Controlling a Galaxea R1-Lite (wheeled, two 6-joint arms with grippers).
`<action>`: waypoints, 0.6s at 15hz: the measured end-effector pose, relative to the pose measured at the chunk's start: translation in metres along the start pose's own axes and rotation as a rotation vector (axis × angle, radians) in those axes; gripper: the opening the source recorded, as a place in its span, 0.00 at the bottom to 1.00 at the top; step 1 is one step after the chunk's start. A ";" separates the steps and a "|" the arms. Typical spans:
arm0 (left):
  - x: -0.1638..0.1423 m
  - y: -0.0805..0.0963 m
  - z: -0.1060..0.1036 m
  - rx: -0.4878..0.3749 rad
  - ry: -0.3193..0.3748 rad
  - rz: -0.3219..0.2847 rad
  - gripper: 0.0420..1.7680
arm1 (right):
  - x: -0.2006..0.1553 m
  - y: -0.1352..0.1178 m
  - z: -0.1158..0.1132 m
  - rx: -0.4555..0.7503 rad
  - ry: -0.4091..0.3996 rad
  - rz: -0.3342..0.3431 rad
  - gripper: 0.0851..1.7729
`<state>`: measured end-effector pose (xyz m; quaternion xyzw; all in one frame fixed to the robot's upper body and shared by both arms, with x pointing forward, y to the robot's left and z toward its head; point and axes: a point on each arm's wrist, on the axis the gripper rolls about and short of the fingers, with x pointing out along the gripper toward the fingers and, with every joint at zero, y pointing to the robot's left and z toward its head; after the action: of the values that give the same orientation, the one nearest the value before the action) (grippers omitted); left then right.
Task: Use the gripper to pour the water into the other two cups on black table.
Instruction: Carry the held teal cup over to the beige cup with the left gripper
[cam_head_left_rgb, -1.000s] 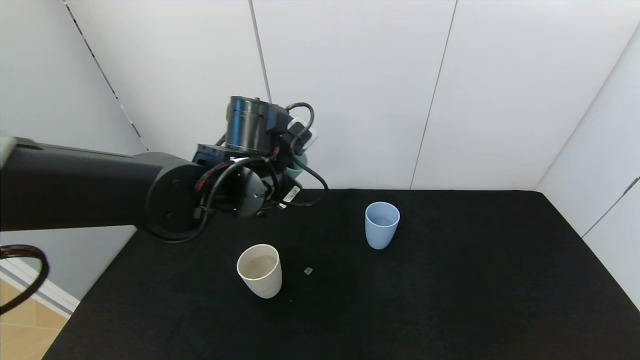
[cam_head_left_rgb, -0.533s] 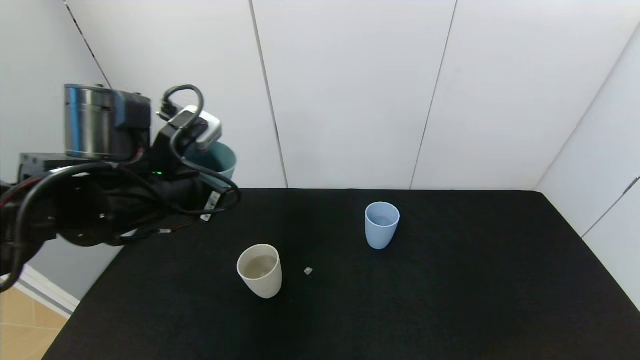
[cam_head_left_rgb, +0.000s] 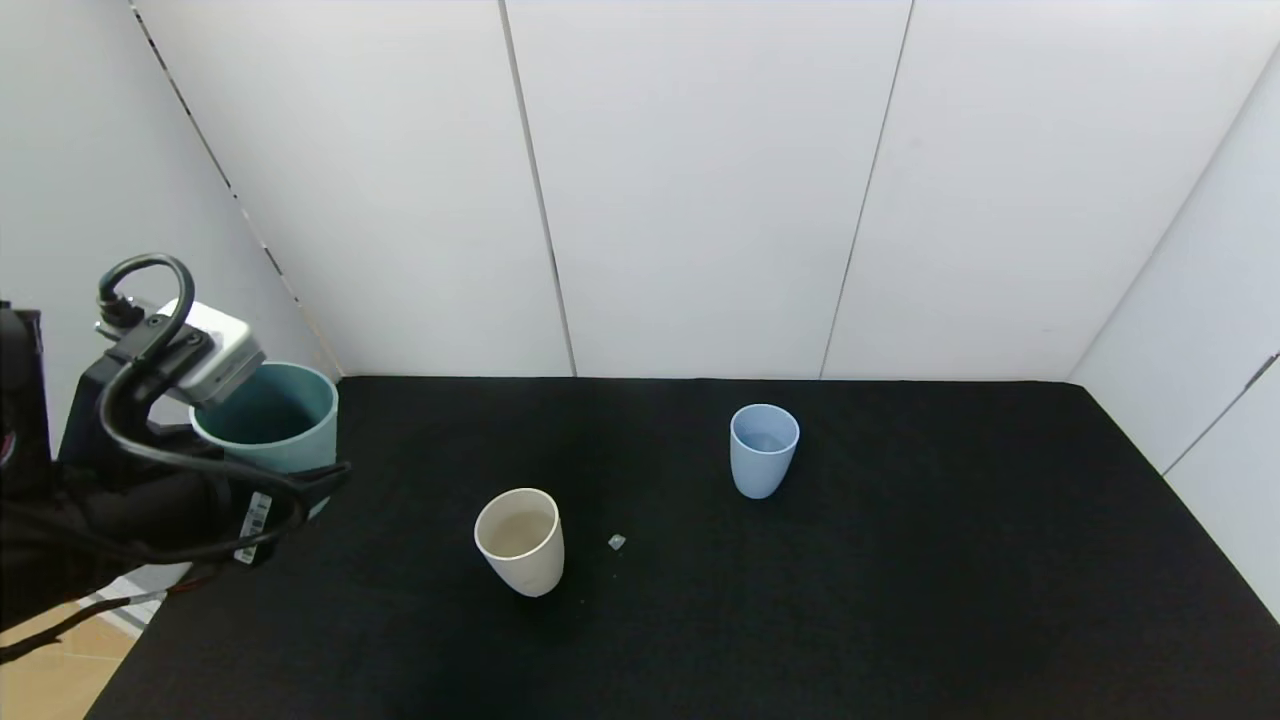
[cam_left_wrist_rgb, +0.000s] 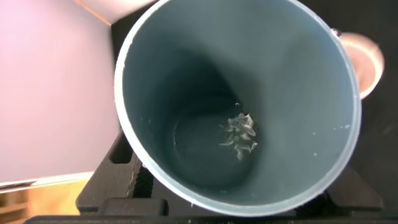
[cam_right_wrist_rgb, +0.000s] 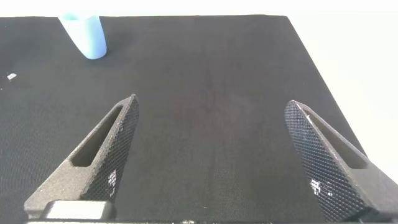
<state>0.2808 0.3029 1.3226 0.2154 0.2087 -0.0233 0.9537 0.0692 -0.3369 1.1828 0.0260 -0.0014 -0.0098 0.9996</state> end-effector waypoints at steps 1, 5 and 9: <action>-0.001 -0.001 -0.006 0.048 0.018 0.000 0.65 | 0.000 0.000 0.000 0.000 0.000 0.000 0.96; 0.004 -0.006 -0.019 0.216 0.071 -0.017 0.65 | 0.000 0.000 0.000 0.000 0.000 0.000 0.96; 0.022 -0.010 -0.016 0.327 0.068 0.003 0.65 | 0.000 0.000 0.000 0.000 0.000 0.000 0.96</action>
<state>0.2936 0.3021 1.2962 0.3685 0.2341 -0.0483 0.8984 0.0692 -0.3369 1.1828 0.0258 -0.0014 -0.0098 0.9996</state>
